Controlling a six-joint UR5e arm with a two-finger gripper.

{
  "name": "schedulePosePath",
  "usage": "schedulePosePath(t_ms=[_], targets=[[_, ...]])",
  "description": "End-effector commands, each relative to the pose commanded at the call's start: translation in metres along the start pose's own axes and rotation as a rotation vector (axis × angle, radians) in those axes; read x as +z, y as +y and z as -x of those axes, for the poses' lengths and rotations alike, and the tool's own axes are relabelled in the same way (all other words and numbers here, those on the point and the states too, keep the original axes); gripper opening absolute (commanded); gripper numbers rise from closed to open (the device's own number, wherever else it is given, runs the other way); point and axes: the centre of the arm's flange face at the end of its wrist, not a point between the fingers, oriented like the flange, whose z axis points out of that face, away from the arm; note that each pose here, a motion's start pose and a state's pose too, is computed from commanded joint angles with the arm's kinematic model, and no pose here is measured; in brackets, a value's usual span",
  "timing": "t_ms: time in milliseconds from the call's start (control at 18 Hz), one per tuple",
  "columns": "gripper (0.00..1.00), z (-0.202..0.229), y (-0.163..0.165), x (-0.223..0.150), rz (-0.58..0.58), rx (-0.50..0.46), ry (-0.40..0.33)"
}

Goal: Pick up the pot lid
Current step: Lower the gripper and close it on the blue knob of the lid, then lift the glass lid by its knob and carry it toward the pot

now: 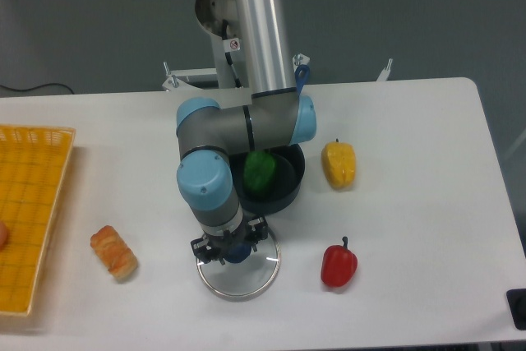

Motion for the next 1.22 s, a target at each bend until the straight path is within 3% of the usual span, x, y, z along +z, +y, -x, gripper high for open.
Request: schedulePosePath(t_ms=[333,1222], targets=[[0.48,0.001,-0.005,-0.015,0.032,0.081,-0.014],[0.47,0.019,-0.032,-0.078,-0.027,0.013,0.03]])
